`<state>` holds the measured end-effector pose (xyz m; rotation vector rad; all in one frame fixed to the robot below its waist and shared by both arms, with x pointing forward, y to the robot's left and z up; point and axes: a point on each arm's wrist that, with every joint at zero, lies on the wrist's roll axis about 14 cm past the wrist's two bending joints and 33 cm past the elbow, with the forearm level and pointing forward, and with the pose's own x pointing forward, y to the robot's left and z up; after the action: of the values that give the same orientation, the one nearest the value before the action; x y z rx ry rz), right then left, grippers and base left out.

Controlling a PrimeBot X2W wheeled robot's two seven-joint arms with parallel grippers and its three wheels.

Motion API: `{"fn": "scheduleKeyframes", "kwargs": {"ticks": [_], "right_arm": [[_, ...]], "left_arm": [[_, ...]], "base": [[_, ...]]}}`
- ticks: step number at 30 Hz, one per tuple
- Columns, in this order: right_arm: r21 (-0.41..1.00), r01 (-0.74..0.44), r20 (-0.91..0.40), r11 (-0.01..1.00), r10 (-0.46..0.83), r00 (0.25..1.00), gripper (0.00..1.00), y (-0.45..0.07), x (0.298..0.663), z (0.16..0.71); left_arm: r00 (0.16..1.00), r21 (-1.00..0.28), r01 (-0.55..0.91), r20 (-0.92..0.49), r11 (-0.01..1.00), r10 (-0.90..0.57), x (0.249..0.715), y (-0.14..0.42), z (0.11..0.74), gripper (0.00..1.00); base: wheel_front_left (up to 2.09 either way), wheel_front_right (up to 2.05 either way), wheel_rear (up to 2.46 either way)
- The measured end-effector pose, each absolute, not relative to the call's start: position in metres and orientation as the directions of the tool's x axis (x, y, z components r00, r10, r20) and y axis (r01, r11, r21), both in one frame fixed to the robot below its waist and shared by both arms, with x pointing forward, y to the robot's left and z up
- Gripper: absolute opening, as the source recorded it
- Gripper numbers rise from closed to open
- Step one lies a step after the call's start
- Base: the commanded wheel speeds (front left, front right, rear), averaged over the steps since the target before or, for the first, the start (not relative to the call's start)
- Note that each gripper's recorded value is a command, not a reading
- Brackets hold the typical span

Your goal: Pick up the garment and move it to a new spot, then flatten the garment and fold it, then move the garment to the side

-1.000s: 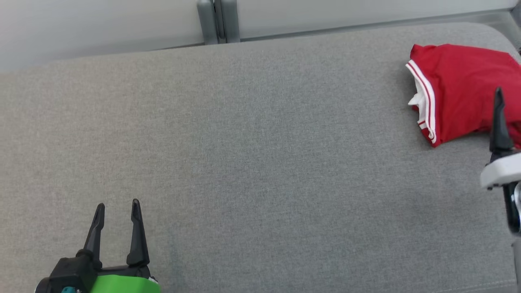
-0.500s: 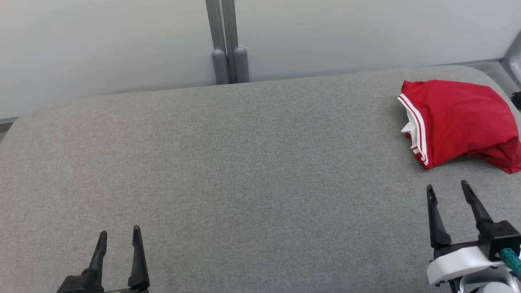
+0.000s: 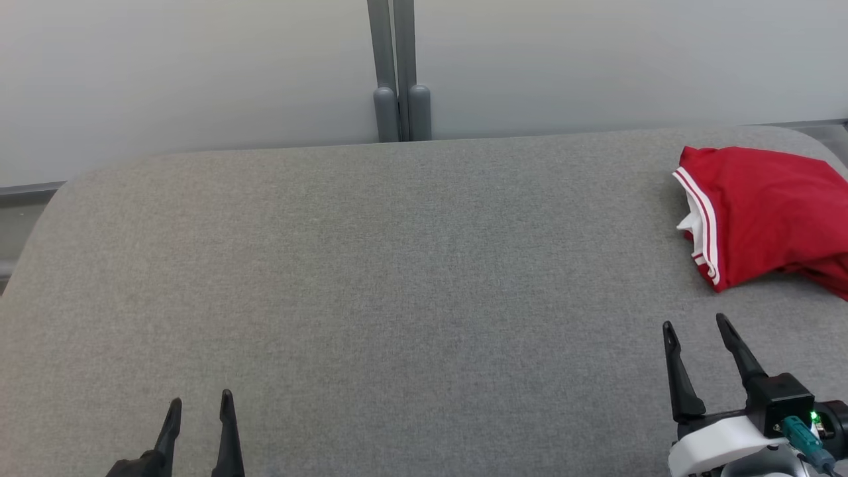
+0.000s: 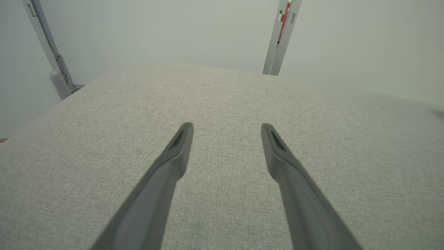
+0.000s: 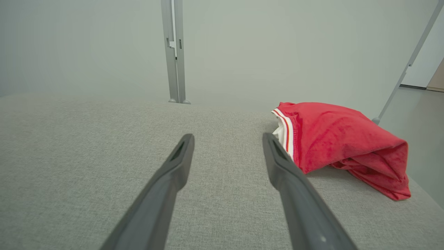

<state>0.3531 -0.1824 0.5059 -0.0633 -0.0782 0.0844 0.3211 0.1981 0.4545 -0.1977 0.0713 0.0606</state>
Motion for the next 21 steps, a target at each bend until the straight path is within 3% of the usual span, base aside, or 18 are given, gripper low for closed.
{"fn": "scheduleKeyframes", "kwargs": {"ticks": [1, 7, 21], "right_arm": [[-0.064, -0.083, 0.069, 0.994, 0.088, 0.994, 0.00, -0.182, 0.353, 0.504], [-0.028, -0.079, -0.002, 0.997, 0.079, 0.997, 0.00, -0.180, 0.347, 0.482], [0.252, -0.001, -0.037, 0.968, 0.010, 0.999, 0.00, -0.191, 0.350, 0.478]], "left_arm": [[0.995, -0.194, -0.069, -0.084, 0.979, 0.054, 0.320, 0.198, 0.452, 0.00], [0.986, -0.208, -0.090, -0.157, 0.974, 0.057, 0.311, 0.198, 0.432, 0.00], [0.978, -0.428, -0.164, -0.187, 0.888, 0.091, 0.319, 0.204, 0.432, 0.00]], "base": [[0.00, 0.00, 0.00], [0.00, 0.00, 0.00], [0.00, 0.00, 0.00]]}}
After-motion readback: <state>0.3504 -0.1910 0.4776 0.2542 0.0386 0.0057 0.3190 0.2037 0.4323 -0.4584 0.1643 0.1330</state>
